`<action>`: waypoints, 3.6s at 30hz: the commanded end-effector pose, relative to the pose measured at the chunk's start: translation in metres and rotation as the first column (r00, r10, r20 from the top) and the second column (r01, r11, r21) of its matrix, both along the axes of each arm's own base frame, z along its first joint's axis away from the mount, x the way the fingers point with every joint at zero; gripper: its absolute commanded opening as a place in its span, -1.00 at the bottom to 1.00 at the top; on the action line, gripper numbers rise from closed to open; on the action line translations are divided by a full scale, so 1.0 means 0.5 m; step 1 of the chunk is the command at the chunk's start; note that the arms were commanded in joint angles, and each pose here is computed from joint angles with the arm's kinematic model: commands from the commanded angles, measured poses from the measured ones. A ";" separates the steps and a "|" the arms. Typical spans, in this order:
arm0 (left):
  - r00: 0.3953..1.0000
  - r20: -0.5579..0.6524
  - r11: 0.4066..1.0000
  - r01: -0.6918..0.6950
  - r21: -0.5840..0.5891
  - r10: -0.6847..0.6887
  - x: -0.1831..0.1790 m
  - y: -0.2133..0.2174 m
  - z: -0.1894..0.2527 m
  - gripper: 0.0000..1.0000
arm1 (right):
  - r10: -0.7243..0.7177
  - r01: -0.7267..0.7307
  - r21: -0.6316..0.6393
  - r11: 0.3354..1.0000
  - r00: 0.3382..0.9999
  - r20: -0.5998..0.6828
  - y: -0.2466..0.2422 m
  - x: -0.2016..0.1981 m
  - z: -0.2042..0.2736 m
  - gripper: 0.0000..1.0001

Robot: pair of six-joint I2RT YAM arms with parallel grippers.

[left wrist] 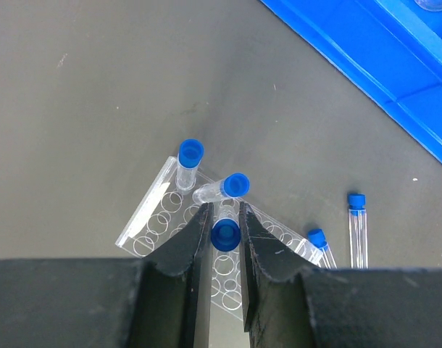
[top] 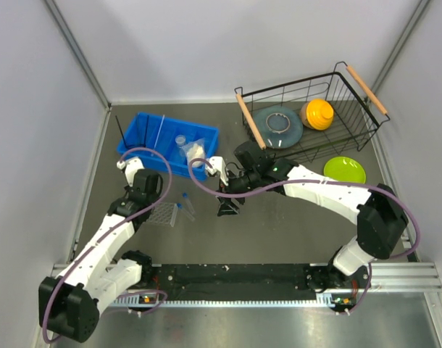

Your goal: Organize the chemistry lab equipment

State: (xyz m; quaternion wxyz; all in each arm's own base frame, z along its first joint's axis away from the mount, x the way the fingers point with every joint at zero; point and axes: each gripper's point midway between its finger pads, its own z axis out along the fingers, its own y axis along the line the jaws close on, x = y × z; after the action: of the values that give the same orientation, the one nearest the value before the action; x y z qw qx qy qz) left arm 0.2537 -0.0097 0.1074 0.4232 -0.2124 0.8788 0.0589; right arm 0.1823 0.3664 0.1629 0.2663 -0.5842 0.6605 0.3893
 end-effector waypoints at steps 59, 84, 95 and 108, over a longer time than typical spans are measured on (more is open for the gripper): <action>0.799 0.600 0.979 0.089 -0.182 0.039 -0.165 0.041 0.281 0.98 | -0.344 0.311 -0.237 0.920 0.933 -0.109 0.179 0.129 -0.104 0.36; 0.782 0.623 0.980 0.118 -0.159 0.007 -0.185 0.042 0.297 0.98 | -0.405 0.401 -0.338 0.852 0.912 0.062 0.242 0.154 -0.223 0.20; 0.786 0.618 0.980 0.115 -0.161 0.009 -0.184 0.042 0.292 0.98 | -0.432 0.454 -0.380 0.806 0.890 0.148 0.222 0.160 -0.260 -0.11; 0.786 0.618 0.964 0.164 -0.211 0.002 -0.181 0.018 0.291 0.98 | -0.448 0.512 -0.408 0.756 0.859 0.249 0.167 0.176 -0.269 -0.60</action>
State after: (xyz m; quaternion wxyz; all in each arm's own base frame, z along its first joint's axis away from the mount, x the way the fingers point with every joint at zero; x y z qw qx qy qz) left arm 0.1633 0.0078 0.2447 0.6528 -0.2327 0.7123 -0.1115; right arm 0.2717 0.4613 0.0255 0.2471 -0.4618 0.8426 0.1253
